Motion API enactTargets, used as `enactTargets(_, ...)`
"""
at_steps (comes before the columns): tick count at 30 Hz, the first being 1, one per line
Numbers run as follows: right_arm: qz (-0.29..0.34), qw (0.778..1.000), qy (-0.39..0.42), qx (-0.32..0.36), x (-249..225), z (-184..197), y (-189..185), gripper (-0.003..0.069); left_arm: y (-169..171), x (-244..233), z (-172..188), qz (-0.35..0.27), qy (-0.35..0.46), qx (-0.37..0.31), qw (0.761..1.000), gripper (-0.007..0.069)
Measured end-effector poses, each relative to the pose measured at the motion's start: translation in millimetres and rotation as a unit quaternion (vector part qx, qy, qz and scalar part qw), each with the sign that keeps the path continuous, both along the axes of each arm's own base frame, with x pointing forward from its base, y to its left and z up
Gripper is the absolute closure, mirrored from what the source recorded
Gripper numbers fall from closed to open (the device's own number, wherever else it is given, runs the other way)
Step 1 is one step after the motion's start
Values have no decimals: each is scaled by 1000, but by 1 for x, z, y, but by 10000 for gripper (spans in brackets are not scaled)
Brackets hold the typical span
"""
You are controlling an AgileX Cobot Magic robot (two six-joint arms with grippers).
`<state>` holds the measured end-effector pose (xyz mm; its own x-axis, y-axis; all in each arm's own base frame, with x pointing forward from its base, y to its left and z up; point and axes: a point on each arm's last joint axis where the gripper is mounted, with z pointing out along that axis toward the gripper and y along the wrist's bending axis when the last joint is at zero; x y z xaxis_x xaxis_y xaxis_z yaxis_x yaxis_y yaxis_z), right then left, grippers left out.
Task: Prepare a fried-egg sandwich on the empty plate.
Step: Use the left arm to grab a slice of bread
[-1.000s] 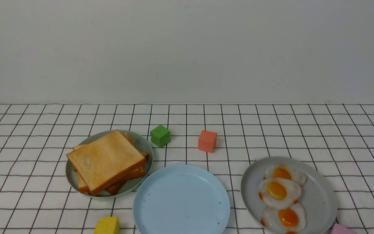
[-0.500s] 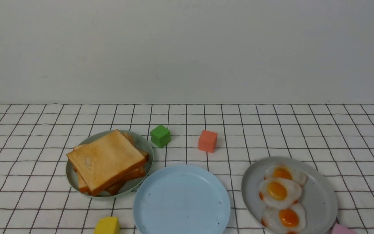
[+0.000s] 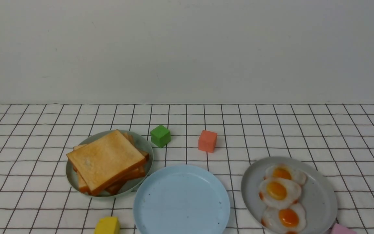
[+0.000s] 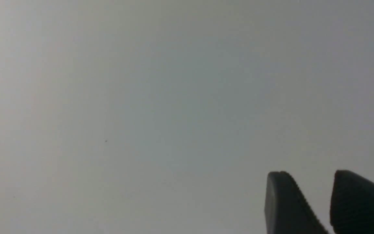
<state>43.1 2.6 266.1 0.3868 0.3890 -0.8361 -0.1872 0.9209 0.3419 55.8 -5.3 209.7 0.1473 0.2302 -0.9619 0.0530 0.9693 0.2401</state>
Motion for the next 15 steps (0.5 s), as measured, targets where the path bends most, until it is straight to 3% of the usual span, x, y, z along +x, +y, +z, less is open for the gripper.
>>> enactTargets(6, -9, 999, 43, 3, 4, 36, -2, 418, -1, -1, 4, -5, -19, -3, 1000, 387)
enactTargets(7, -12, 997, 70, 3, 10, 45, -2, 418, -1, -1, 7, -18, -31, -68, 997, 387)
enactTargets(8, -13, 997, 77, 4, 12, 48, -2, 418, -1, -1, 8, -21, -36, -79, 996, 387)
enactTargets(10, -15, 992, 123, 15, 25, 66, -4, 418, -1, -4, 18, -62, -76, -241, 966, 387)
enactTargets(15, -23, 980, 194, 25, 46, 98, -6, 418, 1, -9, 34, -118, -109, -406, 900, 387)
